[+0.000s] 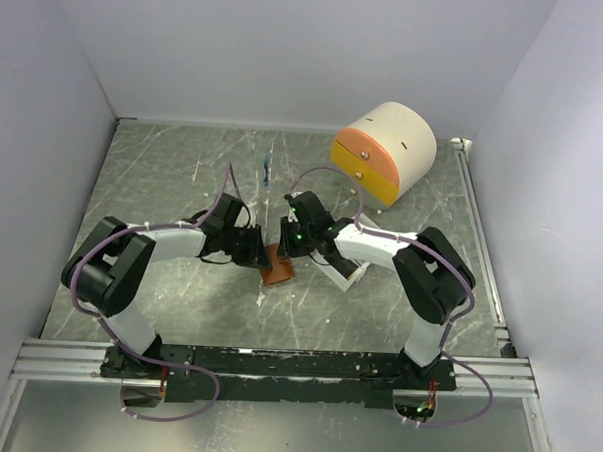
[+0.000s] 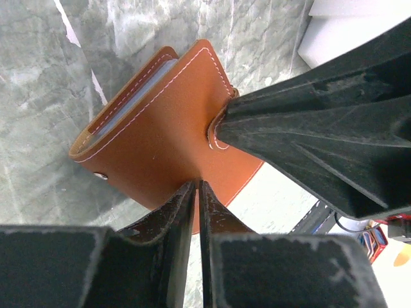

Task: Put the credit cards into the card holder
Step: Close the card holder at the center of the board.

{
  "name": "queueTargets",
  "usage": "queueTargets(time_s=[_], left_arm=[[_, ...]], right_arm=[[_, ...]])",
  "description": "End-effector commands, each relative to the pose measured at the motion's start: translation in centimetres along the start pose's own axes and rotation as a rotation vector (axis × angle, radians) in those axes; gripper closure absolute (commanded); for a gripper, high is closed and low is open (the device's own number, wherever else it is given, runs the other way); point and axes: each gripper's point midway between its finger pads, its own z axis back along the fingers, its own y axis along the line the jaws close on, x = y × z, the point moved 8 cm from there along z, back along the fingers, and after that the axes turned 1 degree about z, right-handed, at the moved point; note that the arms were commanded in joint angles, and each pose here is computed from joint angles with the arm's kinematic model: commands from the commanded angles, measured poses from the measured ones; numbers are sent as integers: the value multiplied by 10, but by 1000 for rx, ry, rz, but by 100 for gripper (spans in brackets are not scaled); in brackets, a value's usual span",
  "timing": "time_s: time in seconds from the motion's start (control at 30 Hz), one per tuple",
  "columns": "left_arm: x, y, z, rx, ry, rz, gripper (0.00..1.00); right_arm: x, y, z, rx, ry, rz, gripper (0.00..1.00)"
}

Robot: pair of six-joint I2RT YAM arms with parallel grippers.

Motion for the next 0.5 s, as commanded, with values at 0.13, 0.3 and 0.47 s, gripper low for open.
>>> queueTargets(time_s=[0.13,0.3,0.47], left_arm=[[-14,16,-9,98,61,-6,79],[-14,16,-10,100,62,-5,79],[-14,16,-11,99,63,-1,79]], right_arm=[[-7,-3,-4,20,49,20,86],[-16,-5,-5,32,73,16,87],[-23,-8,-1,21,83,12,87]])
